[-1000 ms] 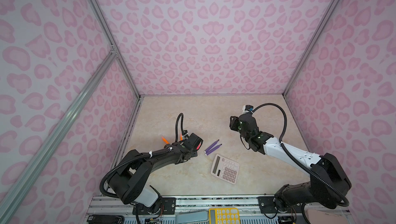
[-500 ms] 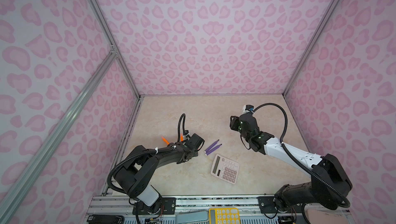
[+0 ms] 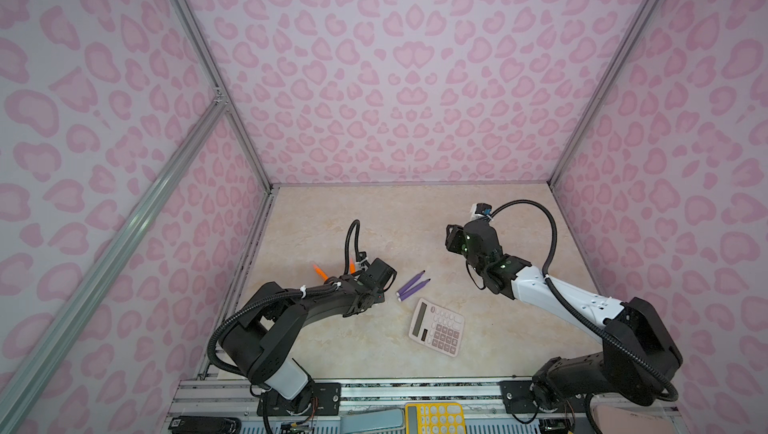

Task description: Insert the pens into the pen caps

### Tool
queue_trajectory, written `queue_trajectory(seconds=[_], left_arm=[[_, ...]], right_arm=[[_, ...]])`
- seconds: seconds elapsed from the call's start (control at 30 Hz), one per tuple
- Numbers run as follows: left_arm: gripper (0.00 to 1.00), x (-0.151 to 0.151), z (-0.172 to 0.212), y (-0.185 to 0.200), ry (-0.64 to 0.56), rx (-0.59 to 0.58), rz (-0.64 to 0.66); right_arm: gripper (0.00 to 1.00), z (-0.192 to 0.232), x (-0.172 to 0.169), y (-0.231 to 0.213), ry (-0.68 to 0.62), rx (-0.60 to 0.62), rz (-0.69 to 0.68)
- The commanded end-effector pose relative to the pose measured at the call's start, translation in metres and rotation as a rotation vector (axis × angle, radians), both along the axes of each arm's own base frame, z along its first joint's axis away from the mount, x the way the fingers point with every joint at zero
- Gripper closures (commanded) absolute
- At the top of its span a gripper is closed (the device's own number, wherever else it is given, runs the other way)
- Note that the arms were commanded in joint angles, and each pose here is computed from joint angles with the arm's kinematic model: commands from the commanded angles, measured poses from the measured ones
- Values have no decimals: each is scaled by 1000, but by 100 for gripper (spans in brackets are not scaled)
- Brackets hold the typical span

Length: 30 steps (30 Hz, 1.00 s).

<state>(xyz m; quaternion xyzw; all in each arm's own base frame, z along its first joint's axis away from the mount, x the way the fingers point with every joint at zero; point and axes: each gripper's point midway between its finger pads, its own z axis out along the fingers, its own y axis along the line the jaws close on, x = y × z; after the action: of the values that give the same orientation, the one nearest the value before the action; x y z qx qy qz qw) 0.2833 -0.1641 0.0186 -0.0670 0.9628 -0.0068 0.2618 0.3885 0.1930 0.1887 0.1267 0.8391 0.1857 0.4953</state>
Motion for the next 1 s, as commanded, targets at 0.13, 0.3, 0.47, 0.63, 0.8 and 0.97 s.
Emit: queue_trajectory(seconds=[0.13, 0.3, 0.47, 0.63, 0.8, 0.97], left_arm=[[97, 8, 59, -35, -132, -150, -196], [97, 15, 110, -50, -311, -229, -312], [97, 13, 137, -74, -415, -319, -456], [97, 18, 143, -82, -433, -326, -481], [97, 23, 148, -86, -452, -334, -485], [97, 27, 154, -91, -468, -341, -491]], right_arm=[[50, -6, -6, 36, 17, 105, 112], [50, -5, -21, 104, 9, 114, 269], [51, -11, -30, 134, 32, 150, 347], [52, -8, -39, 149, 32, 137, 379], [53, -11, -41, 160, 43, 136, 405], [54, -17, -42, 166, 60, 146, 419]])
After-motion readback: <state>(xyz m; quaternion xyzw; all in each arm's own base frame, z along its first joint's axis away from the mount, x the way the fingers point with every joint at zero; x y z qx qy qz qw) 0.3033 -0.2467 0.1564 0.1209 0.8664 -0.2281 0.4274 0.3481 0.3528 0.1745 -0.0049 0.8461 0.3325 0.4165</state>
